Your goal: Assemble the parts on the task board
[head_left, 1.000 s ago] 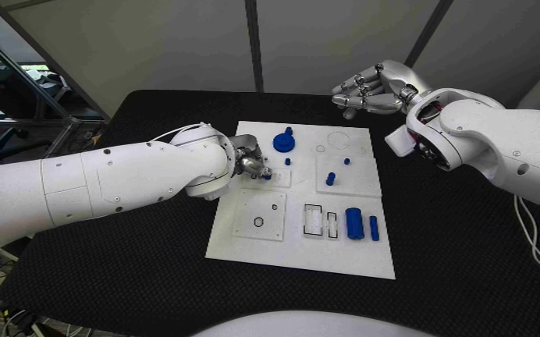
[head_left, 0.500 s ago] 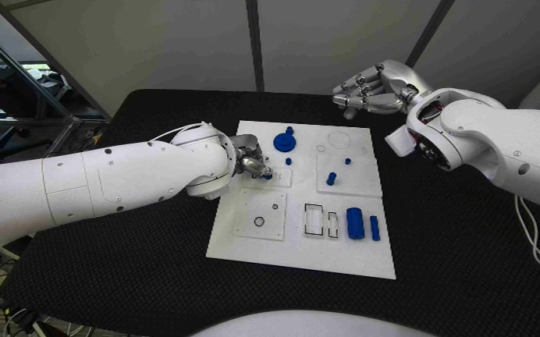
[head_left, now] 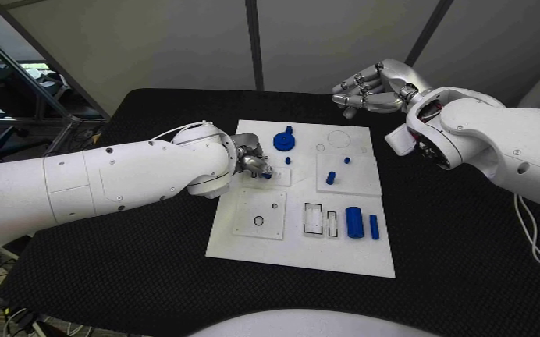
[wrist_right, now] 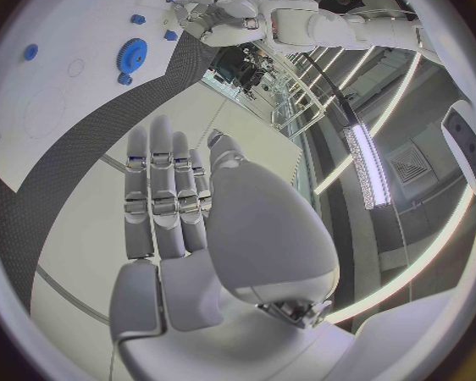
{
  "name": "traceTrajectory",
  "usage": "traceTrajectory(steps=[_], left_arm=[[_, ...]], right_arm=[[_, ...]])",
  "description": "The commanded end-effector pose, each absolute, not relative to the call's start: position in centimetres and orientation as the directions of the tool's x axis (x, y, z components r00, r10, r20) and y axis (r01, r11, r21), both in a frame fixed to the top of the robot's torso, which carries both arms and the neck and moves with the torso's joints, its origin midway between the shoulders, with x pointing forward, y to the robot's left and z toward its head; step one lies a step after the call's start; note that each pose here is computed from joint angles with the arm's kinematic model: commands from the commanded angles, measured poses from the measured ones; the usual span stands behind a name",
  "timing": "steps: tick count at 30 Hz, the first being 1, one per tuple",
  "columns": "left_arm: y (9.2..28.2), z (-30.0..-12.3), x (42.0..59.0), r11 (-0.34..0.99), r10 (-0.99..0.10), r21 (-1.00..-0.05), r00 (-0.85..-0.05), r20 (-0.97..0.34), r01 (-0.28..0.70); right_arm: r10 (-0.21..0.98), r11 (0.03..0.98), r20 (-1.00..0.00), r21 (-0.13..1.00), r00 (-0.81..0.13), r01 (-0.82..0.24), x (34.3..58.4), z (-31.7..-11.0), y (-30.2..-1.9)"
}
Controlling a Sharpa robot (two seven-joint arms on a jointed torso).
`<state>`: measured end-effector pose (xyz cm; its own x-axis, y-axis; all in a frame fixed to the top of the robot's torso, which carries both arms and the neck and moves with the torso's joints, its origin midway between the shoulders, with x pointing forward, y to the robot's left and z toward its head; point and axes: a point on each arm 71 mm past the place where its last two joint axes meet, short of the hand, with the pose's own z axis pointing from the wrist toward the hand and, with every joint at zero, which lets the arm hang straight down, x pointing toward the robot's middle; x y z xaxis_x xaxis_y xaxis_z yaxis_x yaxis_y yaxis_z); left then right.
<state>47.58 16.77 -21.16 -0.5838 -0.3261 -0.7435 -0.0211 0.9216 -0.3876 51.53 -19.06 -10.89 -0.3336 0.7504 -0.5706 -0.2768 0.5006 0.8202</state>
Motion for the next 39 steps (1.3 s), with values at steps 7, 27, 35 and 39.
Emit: traceTrajectory(steps=[7, 27, 35, 39], left_arm=[[16.60, -21.43, 47.55, 0.930, -0.302, -0.367, -0.600, -0.741, -0.015], [16.43, -21.46, 47.73, 0.930, -0.303, -0.367, -0.597, -0.743, -0.015], [16.44, -21.46, 47.81, 0.930, -0.306, -0.368, -0.594, -0.744, -0.018], [16.46, -21.46, 47.88, 0.929, -0.308, -0.369, -0.591, -0.745, -0.020]], right_arm=[[0.750, 0.497, -0.569, 0.822, -0.338, -0.279, 51.53, -10.79, -19.07], [0.749, 0.497, -0.568, 0.822, -0.340, -0.279, 51.55, -10.81, -19.04], [0.749, 0.497, -0.569, 0.822, -0.340, -0.279, 51.57, -10.81, -19.03], [0.749, 0.497, -0.569, 0.822, -0.340, -0.279, 51.57, -10.82, -19.03]])
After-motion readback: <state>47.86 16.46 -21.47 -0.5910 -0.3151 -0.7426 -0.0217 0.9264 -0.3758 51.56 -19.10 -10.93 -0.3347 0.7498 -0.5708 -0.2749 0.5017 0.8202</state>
